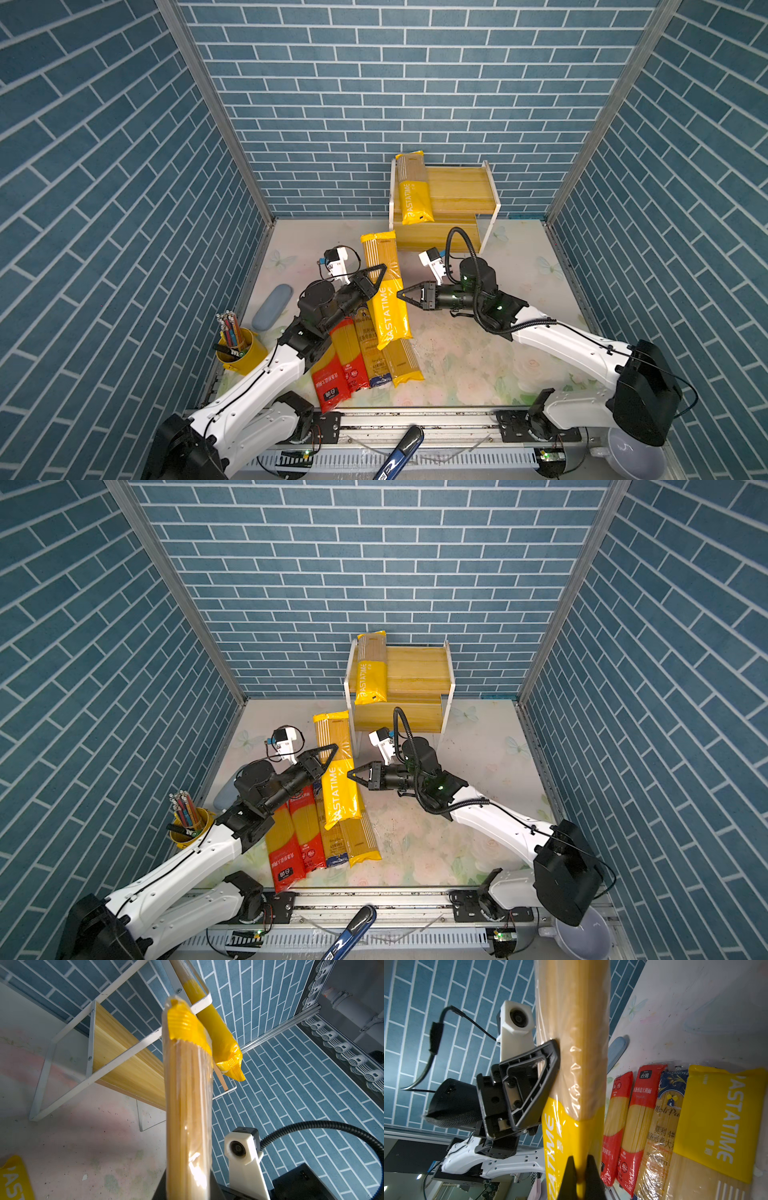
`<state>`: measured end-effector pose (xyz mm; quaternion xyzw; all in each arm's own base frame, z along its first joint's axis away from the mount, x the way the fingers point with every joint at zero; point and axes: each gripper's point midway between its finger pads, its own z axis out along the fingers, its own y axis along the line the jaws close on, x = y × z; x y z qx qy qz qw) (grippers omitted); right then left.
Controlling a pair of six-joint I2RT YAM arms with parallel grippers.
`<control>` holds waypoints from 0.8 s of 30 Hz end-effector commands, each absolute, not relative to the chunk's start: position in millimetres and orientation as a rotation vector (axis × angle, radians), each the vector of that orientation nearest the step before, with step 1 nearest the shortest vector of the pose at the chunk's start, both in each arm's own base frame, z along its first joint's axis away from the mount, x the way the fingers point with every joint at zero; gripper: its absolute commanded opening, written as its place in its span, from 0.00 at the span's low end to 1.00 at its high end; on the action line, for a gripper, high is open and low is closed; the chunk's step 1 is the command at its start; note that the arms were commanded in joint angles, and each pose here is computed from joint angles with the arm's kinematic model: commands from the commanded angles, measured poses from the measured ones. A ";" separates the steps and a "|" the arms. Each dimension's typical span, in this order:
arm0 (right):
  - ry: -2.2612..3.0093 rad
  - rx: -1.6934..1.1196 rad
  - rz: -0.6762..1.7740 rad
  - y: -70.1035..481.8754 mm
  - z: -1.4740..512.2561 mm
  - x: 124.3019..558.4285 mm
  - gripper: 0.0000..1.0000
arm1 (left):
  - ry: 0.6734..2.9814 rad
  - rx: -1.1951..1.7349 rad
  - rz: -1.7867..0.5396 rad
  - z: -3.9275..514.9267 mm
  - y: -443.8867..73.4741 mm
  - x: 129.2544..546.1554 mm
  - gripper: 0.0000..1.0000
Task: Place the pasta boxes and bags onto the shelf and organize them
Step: 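Lift the bag upright with the right gripper while left gripper grasps its top, then carry the upright bag toward the shelf with both grippers holding it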
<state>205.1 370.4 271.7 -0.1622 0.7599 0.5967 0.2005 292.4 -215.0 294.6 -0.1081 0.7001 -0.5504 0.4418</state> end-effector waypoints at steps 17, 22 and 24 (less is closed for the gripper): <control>1.868 -0.553 1.635 362.4 369.4 197.9 0.00 | 1.510 -0.148 -1.473 367.2 -215.6 274.1 0.73; 1.807 -0.574 1.666 365.1 387.1 196.8 0.00 | 1.516 -0.150 -1.470 365.9 -215.4 273.9 0.79; 1.776 -0.578 1.678 366.2 395.4 197.6 0.00 | 1.513 -0.147 -1.471 367.7 -215.7 274.3 0.81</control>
